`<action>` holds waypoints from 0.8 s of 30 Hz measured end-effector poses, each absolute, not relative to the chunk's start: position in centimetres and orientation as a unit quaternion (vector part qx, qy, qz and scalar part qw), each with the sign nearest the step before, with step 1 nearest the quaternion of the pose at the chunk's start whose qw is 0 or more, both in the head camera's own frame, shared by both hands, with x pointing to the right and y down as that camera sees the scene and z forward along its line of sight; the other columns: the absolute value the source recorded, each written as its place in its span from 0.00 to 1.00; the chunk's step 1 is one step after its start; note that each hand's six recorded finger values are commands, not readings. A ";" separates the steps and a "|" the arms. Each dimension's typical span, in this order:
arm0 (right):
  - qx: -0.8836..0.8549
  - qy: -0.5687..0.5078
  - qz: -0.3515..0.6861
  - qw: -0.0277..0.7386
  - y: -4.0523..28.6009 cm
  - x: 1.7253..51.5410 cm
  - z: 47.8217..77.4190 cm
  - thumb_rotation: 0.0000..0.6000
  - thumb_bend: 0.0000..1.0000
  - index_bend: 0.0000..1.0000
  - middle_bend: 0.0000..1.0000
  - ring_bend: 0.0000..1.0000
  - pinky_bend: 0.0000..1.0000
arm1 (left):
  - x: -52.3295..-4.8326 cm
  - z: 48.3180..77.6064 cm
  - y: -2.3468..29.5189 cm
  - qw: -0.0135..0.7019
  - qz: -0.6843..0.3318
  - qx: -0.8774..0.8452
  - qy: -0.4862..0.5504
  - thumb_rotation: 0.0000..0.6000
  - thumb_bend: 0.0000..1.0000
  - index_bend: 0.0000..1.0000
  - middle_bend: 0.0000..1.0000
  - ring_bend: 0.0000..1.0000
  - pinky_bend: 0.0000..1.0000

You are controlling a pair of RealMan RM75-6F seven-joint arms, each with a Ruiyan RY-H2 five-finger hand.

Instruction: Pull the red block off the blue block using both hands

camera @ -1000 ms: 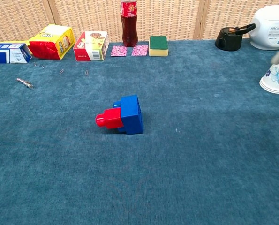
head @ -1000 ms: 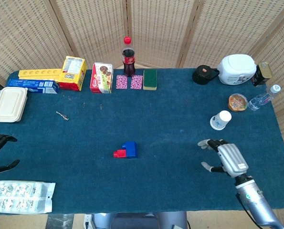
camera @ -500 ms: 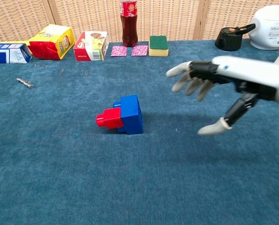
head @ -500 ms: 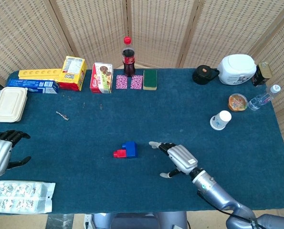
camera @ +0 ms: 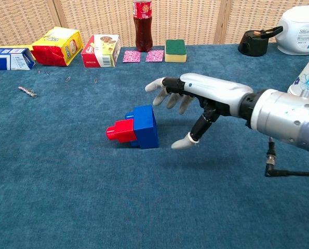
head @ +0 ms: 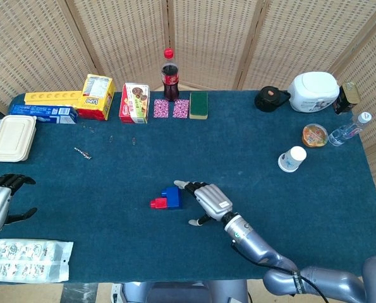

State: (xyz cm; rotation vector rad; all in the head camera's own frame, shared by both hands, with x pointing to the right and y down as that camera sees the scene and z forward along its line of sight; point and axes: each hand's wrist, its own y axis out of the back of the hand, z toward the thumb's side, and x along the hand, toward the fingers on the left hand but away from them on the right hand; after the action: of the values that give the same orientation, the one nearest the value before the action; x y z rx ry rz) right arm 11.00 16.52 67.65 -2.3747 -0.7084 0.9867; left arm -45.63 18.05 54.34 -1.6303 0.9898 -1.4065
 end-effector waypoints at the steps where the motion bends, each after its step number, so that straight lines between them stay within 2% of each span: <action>1: -0.865 -0.257 0.362 0.235 16.4 10.8 67.8 1.00 0.17 0.09 0.20 0.24 0.28 | -45.7 54.3 18.1 0.376 -0.550 -0.637 0.388 1.00 0.13 0.39 0.41 0.32 0.35; 13: -0.864 -0.237 0.376 0.235 15.3 8.5 69.3 1.00 0.17 0.10 0.22 0.25 0.28 | -46.6 54.5 18.1 0.371 -0.552 -0.636 0.392 1.00 0.13 0.39 0.41 0.32 0.35; 19: -0.863 -0.237 0.383 0.229 15.1 7.6 70.3 1.00 0.18 0.27 0.31 0.35 0.30 | -47.2 54.5 18.2 0.367 -0.557 -0.632 0.394 1.00 0.13 0.39 0.41 0.31 0.35; 24: -0.862 -0.251 0.383 0.219 14.9 6.9 70.9 1.00 0.20 0.43 0.42 0.48 0.39 | -47.7 54.5 18.3 0.365 -0.560 -0.630 0.395 1.00 0.13 0.39 0.41 0.31 0.35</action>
State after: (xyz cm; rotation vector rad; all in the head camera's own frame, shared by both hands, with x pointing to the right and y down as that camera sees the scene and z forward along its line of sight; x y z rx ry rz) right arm 6.86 14.88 70.92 -2.3838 -0.6932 1.0598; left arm -47.72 18.34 54.55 -1.6204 1.0170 -1.4399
